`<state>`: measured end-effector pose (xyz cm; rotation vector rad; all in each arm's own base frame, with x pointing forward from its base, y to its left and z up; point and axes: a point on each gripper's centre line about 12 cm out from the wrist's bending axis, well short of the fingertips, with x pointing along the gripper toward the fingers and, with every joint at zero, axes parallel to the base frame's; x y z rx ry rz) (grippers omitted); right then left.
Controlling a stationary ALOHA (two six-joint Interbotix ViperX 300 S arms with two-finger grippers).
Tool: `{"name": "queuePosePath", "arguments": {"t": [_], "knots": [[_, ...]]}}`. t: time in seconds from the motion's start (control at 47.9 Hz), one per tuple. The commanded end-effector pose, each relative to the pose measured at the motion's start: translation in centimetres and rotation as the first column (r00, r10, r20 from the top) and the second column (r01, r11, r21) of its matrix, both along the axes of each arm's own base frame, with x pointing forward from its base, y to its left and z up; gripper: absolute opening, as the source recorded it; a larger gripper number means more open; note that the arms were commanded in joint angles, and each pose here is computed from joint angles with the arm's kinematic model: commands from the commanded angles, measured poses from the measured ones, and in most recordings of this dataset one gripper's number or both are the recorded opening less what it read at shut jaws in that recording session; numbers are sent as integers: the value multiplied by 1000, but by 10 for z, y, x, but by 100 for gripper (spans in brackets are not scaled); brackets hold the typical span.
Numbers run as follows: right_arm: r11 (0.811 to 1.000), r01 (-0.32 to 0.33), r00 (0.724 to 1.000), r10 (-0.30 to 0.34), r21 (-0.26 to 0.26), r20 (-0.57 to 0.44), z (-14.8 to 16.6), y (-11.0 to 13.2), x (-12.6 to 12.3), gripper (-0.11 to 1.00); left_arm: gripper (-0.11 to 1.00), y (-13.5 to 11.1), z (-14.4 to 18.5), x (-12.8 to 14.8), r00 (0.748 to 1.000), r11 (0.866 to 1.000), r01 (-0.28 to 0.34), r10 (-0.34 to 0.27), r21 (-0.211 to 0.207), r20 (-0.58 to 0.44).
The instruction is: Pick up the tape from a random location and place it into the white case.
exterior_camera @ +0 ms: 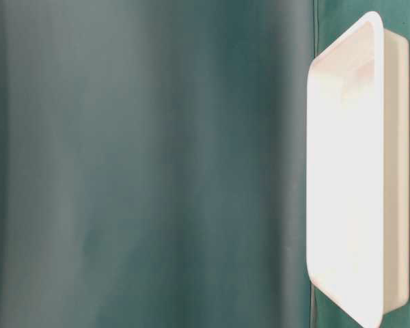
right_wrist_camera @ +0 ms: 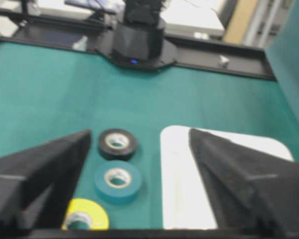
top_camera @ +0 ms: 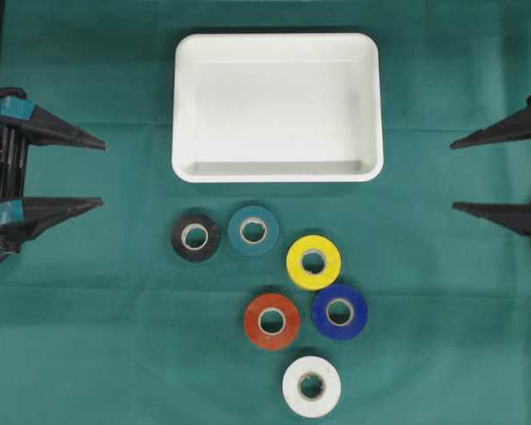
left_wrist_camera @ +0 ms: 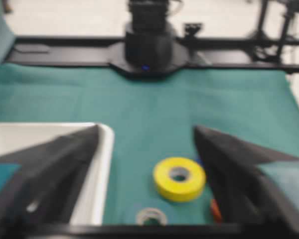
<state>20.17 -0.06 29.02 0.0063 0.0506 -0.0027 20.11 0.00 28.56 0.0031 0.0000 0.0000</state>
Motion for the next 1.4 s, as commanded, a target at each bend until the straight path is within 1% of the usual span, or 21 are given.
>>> {"name": "queuePosePath", "arguments": {"t": [0.0, 0.23, 0.376, 0.605, 1.044, 1.19, 1.273, 1.378], "knots": [[1000, -1, 1000, 1, 1, 18, 10, 0, 3, 91, 98, 0, 10, 3, 1000, 1000, 1, -2, 2, 23], [1000, -2, 1000, 2, 1, 15, 10, 0, 3, 92, 98, 0, 11, 3, 1000, 1000, 2, -2, -2, 25], [1000, -1, 1000, 1, 3, 6, 10, 0, 3, 92, 98, -1, 11, 3, 1000, 1000, 5, -4, -11, 23], [1000, -1, 1000, 1, 3, 6, 11, 0, 3, 92, 98, -14, 12, 3, 997, 998, 68, -67, -8, 21], [1000, -2, 1000, 2, 2, 0, 10, 0, 4, 92, 98, -14, 14, 4, 997, 998, 67, -67, -9, 28], [1000, -2, 1000, 2, 0, -2, 9, 0, 5, 92, 98, -15, 12, 17, 998, 998, 67, -67, -6, -2], [1000, -2, 1000, 2, 0, -6, 8, 0, 5, 92, 98, -16, 7, 32, 997, 998, 67, -67, -9, -46], [1000, -2, 1000, 2, 0, -8, 8, 0, 5, 92, 98, -17, 8, 47, 995, 998, 67, -67, -8, -74]]}}
